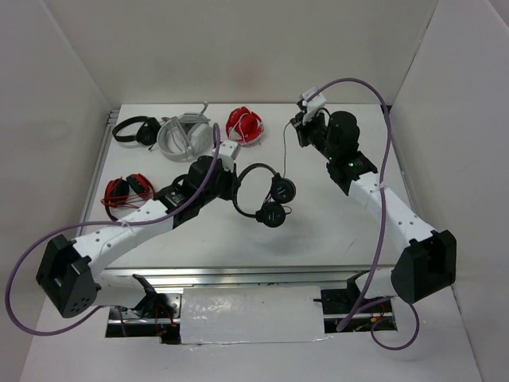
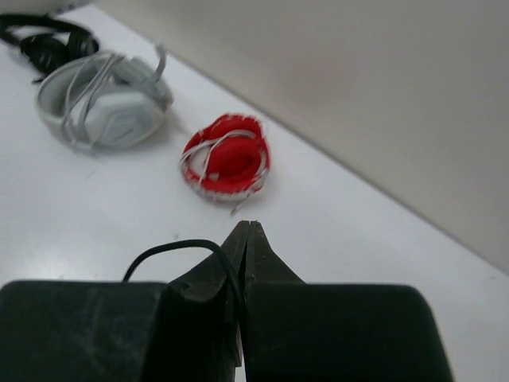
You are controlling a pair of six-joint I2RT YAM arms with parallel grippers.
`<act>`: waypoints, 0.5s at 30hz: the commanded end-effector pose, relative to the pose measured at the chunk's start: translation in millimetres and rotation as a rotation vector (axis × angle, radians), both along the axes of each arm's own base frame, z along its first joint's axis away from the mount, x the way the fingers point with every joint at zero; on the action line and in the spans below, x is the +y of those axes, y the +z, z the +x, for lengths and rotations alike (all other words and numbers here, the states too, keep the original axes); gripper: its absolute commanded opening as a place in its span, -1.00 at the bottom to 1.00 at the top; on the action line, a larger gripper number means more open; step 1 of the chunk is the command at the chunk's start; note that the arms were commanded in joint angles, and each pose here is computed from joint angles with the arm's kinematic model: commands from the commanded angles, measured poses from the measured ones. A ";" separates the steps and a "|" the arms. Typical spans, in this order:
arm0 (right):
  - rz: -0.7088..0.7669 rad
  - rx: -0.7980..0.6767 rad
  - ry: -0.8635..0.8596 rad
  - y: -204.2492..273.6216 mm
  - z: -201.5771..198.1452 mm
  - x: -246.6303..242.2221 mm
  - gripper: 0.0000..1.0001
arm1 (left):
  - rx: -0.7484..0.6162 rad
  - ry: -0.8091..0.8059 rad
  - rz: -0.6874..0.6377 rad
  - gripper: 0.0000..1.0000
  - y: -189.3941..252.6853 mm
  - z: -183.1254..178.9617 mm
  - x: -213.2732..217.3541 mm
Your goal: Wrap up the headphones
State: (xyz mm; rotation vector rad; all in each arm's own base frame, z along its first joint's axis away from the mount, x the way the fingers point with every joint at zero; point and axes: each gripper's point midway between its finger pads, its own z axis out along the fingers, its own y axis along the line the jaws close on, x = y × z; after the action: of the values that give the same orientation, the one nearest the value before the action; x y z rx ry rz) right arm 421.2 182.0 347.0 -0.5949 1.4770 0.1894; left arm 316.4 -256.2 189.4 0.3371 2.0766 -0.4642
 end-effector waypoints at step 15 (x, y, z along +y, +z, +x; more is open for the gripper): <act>0.228 0.435 0.247 -151.5 12.7 11.3 -1.00 | -0.273 -0.324 -0.388 -1.00 157.3 -41.5 -20.7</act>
State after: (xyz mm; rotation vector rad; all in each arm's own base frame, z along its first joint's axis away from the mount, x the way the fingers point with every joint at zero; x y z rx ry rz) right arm 429.2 189.1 192.7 -0.6003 1.8045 0.6349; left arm 286.9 -266.0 280.9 0.4354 1.8267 -0.7892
